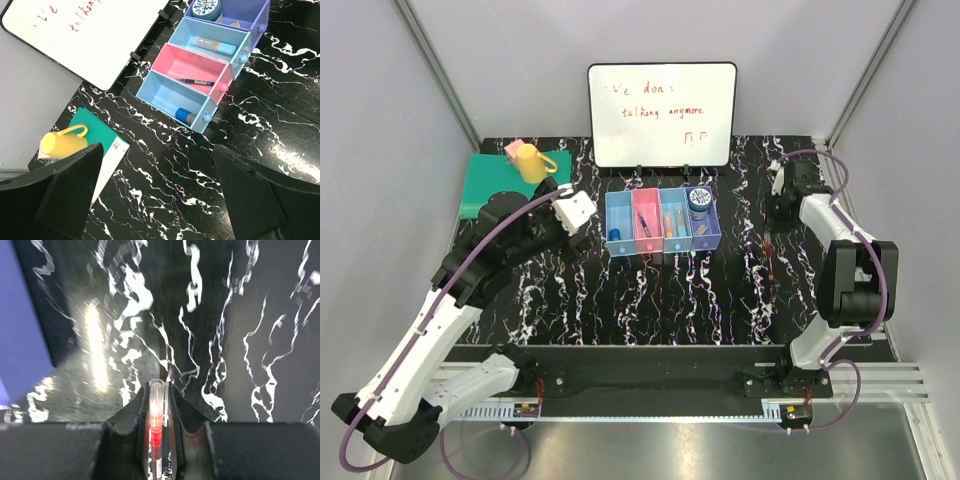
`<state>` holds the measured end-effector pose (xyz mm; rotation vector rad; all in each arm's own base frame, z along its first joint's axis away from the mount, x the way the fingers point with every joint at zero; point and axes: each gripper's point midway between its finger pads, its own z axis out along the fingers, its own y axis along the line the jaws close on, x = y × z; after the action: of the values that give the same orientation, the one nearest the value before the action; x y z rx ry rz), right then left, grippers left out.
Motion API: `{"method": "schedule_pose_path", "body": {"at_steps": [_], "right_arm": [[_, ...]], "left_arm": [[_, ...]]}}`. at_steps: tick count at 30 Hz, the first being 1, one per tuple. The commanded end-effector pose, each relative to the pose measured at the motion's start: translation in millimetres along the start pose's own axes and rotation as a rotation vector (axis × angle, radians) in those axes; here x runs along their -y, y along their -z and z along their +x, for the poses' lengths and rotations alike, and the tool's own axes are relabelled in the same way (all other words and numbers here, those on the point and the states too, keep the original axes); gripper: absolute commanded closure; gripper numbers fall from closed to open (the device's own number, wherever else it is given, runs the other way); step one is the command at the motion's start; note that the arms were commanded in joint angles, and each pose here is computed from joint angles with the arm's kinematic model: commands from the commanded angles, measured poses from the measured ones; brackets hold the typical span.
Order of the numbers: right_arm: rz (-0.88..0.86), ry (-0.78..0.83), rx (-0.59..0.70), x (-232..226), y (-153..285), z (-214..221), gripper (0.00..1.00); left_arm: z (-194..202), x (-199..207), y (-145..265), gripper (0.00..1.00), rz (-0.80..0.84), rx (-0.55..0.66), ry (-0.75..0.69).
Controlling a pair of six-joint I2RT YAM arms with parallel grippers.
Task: Sort the stationery into containers
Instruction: Pick up the pen from the center of the board, then place the pen in the storage box.
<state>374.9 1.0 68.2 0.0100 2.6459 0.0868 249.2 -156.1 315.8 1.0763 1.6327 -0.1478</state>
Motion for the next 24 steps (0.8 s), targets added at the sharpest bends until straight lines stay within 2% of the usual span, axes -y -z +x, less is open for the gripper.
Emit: {"method": "schedule_pose_path", "body": {"at_steps": [1, 3, 10, 24], "right_arm": [[-0.055, -0.018, 0.104, -17.6, 28.2, -45.7, 0.94], [-0.07, -0.015, 0.128, -24.1, 31.6, -57.5, 0.94], [-0.191, 0.065, 0.207, -100.6, 46.1, -99.0, 0.94], [-0.392, 0.13, 0.264, -220.9, 41.6, -135.6, 0.95]], "left_arm": [[-24.8, -9.5, 12.6, 0.01, -0.04, 0.088, -0.002], [-24.2, -9.7, 13.6, 0.01, -0.043, 0.088, -0.003], [-20.4, -9.0, 13.1, 0.01, -0.047, 0.079, 0.001], [-11.7, -6.5, 9.3, 0.01, -0.046, 0.055, 0.012]]}}
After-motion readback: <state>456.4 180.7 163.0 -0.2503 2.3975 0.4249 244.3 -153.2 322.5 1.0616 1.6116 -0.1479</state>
